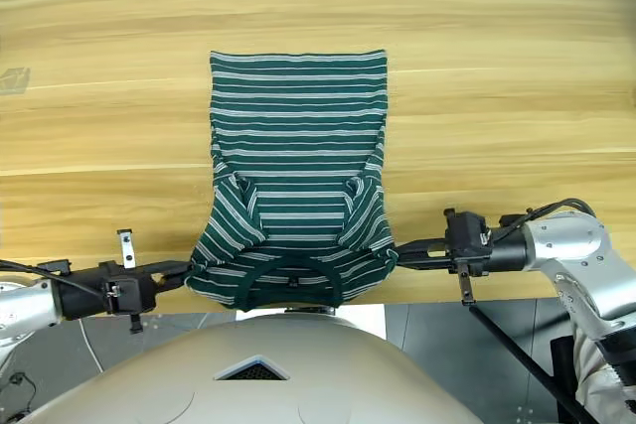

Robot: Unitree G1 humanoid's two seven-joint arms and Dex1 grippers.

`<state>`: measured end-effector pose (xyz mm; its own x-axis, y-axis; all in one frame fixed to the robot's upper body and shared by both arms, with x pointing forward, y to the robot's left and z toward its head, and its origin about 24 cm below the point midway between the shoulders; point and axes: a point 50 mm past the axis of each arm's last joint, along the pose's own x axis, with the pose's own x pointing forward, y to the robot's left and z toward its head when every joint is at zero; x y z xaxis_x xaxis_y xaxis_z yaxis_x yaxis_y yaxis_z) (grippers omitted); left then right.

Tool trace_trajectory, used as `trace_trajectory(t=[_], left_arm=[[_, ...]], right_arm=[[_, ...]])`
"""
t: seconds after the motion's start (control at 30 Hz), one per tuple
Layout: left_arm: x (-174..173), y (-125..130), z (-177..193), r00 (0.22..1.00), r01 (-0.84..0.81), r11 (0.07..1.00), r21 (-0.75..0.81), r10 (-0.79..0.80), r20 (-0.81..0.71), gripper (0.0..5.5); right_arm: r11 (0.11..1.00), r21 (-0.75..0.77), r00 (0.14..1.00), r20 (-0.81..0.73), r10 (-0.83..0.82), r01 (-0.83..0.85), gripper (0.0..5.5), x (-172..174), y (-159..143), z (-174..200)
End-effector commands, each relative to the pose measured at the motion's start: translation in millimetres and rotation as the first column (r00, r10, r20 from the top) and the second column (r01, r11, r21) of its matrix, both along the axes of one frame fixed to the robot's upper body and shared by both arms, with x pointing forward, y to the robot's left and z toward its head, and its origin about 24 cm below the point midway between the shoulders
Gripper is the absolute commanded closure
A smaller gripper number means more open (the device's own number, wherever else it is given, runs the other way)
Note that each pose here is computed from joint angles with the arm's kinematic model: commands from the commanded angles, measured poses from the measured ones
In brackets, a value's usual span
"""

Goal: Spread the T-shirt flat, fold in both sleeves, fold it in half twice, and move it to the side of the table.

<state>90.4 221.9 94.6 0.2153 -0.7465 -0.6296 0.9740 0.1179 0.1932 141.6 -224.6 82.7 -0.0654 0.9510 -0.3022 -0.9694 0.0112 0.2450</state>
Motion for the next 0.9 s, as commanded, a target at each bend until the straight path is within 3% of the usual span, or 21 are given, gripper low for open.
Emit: trace_trajectory(t=[0.03, 0.27, 0.4, 0.63, 0.77, 0.9], left_arm=[[-6, 12, 11, 0.997, 0.001, 1.000, 0.024, 0.000, -0.072, 5.48], [-1, 17, 33, 0.998, -0.008, 1.000, -0.001, 0.008, -0.059, 5.48], [26, 12, 48, 1.000, 0.025, 0.998, -0.051, -0.024, 0.010, 5.48], [137, 9, 42, 0.932, -0.237, 0.968, -0.085, 0.251, 0.261, 5.48], [185, -2, 16, 0.877, -0.382, 0.914, -0.138, 0.406, 0.258, 5.48], [212, -8, -5, 0.839, -0.466, 0.870, -0.163, 0.493, 0.231, 5.48]], right_arm=[[1.000, 0.023, 1.000, -0.023, 0.009, -0.008, 5.50, -3, -1, 14], [0.999, 0.048, 0.999, -0.036, -0.002, 0.004, 5.50, -5, -7, 29], [1.000, 0.001, 0.998, 0.058, -0.004, 0.004, 5.50, 17, -7, 33], [0.973, -0.037, 0.883, 0.429, -0.190, 0.227, 5.50, 113, 3, 29], [0.933, -0.048, 0.800, 0.532, -0.277, 0.355, 5.50, 165, 15, 17], [0.896, -0.054, 0.753, 0.566, -0.335, 0.440, 5.50, 190, 20, 3]])
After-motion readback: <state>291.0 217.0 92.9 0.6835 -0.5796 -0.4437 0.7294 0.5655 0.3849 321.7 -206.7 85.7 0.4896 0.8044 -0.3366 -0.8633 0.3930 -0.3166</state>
